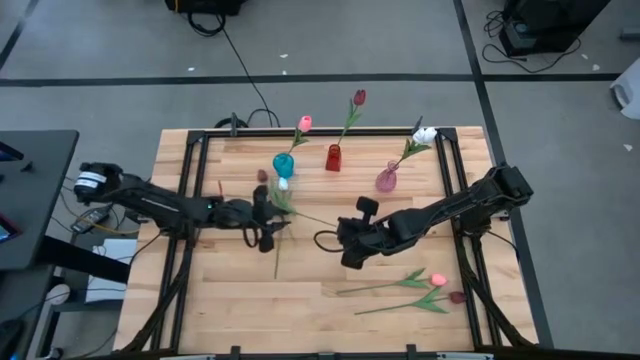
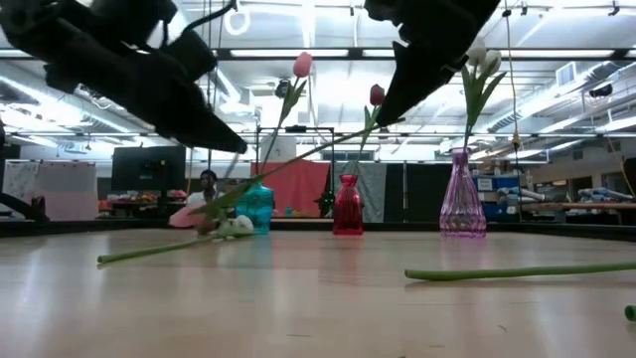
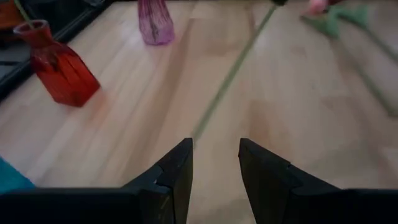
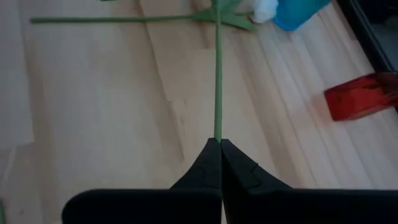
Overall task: Sort flowers into vase by color
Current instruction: Put the top pink tulip into the blue vase
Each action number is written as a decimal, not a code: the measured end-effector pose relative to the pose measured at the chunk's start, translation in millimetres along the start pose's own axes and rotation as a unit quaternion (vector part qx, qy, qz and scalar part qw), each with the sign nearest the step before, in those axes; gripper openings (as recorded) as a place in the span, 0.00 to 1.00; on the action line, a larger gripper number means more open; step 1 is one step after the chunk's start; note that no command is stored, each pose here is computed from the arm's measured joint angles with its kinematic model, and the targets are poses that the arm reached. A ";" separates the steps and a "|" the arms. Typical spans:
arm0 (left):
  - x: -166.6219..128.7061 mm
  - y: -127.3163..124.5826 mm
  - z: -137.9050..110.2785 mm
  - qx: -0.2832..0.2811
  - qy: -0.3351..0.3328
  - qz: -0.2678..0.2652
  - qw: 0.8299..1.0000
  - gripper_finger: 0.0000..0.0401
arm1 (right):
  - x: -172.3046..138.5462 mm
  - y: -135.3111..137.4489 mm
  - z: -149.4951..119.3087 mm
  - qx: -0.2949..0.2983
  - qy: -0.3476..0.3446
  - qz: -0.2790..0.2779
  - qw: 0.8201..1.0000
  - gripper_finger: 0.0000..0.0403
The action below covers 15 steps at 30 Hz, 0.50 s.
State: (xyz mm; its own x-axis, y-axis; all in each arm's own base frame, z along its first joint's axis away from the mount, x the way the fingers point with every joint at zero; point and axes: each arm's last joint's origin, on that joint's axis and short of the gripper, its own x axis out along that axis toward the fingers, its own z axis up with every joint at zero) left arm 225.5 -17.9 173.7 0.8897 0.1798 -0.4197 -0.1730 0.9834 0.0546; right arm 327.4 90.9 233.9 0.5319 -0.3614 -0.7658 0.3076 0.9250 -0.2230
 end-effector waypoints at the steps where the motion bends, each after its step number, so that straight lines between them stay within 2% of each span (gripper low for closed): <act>1: 3.2 -0.7 1.0 0.009 0.005 0.005 1.000 0.34 | 0.0 0.2 0.0 0.000 0.001 0.003 1.000 0.00; 8: 20.2 -9.0 4.8 0.022 0.024 0.002 0.999 0.34 | -0.1 0.0 0.9 0.002 -0.005 -0.003 1.000 0.00; 15: 15.1 -28.9 3.6 -0.044 0.021 -0.099 0.994 0.34 | -0.2 -1.6 1.8 0.016 -0.019 -0.032 0.999 0.00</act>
State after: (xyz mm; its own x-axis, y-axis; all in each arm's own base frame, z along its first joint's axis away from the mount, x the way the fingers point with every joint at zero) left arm 245.5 -43.5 169.1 0.8915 -0.0202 -0.4525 -0.0342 0.9931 -0.1117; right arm 328.2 89.3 235.6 0.5402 -0.4239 -0.7270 0.3657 0.8963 -0.2509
